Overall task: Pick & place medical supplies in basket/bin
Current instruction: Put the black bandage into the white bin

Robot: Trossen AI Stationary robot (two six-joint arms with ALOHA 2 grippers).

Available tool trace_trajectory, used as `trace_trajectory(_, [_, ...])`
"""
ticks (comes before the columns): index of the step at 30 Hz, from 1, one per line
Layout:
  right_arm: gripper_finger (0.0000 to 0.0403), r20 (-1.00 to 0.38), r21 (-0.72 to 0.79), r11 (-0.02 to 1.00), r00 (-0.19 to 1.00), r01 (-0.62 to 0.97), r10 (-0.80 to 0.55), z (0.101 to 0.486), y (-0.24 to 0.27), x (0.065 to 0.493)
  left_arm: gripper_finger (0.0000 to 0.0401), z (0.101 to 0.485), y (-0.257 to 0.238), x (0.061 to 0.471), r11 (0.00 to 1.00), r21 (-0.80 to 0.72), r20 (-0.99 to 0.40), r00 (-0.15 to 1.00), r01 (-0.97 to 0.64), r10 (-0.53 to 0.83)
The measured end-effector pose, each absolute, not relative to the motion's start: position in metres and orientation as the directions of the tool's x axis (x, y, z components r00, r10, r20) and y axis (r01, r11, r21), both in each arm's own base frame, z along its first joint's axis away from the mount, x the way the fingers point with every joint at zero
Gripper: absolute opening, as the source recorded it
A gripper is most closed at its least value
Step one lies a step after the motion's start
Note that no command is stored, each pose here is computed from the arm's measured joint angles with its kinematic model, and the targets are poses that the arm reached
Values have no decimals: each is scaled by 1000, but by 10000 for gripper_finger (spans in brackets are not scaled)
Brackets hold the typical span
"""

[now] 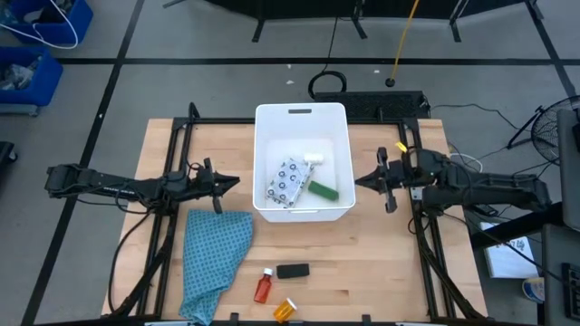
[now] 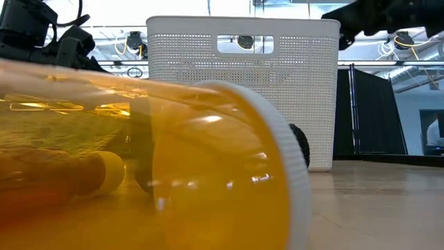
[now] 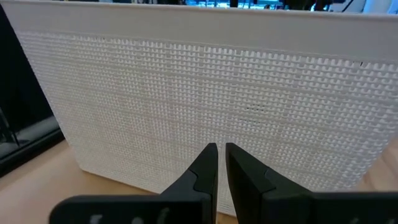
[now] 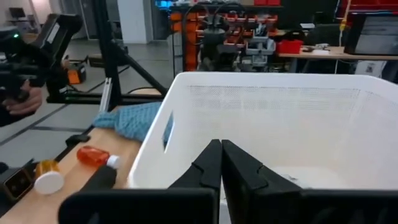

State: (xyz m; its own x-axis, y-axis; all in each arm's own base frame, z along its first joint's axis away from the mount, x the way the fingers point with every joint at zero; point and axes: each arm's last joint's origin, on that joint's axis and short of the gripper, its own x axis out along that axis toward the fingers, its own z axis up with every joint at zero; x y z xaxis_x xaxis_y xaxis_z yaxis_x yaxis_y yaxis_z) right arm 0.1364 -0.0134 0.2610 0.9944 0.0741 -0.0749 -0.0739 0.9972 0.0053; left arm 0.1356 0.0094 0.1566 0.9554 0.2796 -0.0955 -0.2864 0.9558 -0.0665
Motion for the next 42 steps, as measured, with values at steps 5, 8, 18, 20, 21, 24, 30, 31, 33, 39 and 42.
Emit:
trace_trajectory(5, [0, -70, -7, 1000, 997, -24, 24, 241, -8, 132, 37, 156, 9, 136, 954, -81, -104, 954, -288, 280])
trace_trajectory(8, [0, -68, -22, 999, 997, -28, 26, 229, -5, 133, 37, 155, 9, 135, 956, -86, -115, 955, -282, 272])
trace_trajectory(18, [0, -72, -101, 993, 996, -57, 50, 199, -2, 133, 37, 176, 1, 142, 969, -234, -37, 997, -80, 73])
trace_trajectory(20, [0, -70, -105, 993, 996, -58, 51, 198, -2, 132, 37, 191, -4, 146, 971, -236, -30, 999, -47, 42])
trace_trajectory(21, [0, -71, -105, 993, 996, -59, 52, 198, -2, 132, 37, 198, -7, 148, 971, -232, -46, 998, -51, 42])
trace_trajectory(24, [0, -84, -107, 992, 995, -61, 52, 195, -2, 132, 37, 225, -18, 155, 978, -198, -104, 993, -69, 49])
trace_trajectory(30, [0, -72, -132, 989, 996, -62, 52, 196, -2, 132, 37, 275, -52, 175, 987, -119, -217, 973, -109, 81])
trace_trajectory(31, [0, -72, -135, 989, 996, -62, 52, 197, -2, 132, 37, 282, -59, 180, 989, -104, -226, 970, -110, 84])
trace_trajectory(33, [0, -72, -137, 989, 996, -62, 52, 197, -2, 132, 37, 293, -76, 191, 992, -70, -248, 965, -106, 86])
trace_trajectory(39, [0, -67, -140, 988, 996, -61, 52, 197, -2, 132, 37, 307, -122, 237, 994, 20, -350, 930, -111, 111])
trace_trajectory(42, [0, -67, -138, 988, 996, -61, 52, 197, -2, 132, 37, 304, -140, 266, 991, 86, -434, 892, -99, 127])
